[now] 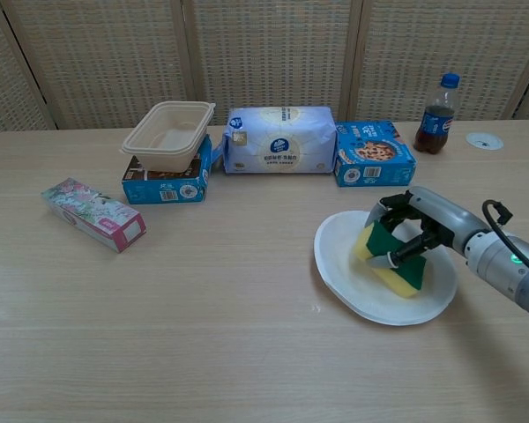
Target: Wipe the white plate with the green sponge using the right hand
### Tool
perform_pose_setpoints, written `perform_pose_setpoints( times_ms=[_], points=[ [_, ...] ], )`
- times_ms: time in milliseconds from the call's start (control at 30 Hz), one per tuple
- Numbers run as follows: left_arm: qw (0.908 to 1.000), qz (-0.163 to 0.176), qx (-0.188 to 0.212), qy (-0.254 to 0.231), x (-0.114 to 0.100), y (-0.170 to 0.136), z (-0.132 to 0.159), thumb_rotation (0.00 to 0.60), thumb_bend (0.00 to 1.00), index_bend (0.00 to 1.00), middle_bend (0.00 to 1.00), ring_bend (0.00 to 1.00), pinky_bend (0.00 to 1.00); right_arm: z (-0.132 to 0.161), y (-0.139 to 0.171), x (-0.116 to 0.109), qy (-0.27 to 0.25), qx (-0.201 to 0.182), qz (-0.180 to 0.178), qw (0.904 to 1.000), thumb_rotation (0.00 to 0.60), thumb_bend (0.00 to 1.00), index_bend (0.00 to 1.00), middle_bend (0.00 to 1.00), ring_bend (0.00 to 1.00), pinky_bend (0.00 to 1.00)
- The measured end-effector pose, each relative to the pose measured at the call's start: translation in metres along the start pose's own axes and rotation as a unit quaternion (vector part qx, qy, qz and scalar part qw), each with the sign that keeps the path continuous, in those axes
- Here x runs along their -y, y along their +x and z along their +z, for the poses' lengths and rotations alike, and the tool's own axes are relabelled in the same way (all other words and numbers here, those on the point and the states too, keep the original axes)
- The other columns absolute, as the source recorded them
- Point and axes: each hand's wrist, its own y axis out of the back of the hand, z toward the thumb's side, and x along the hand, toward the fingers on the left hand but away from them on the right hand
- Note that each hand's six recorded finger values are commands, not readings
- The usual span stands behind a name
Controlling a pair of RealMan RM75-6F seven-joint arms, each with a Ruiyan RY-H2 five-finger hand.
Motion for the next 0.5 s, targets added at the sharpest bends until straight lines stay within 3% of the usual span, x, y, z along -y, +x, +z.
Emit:
perform_pose_setpoints(
  times_ms=[233, 500],
  points=[
    [1.0000, 0.000, 0.001, 0.000, 0.000, 0.000, 0.000, 0.600, 0.00, 0.00, 0.00, 0.00, 0.00, -0.003, 0.001, 0.001, 0.005, 0.001, 0.003, 1.0000, 0.600, 0.15, 0.50, 0.56, 0.37, 0.13],
    [1.0000, -0.001, 0.001, 0.000, 0.001, -0.001, 0.001, 0.600, 0.00, 0.00, 0.00, 0.00, 0.00, 0.016, 0.002, -0.014, -0.008, -0.035, -0.019, 0.9992, 0.600, 0.15, 0.50, 0.56, 0.37, 0.13]
  ],
)
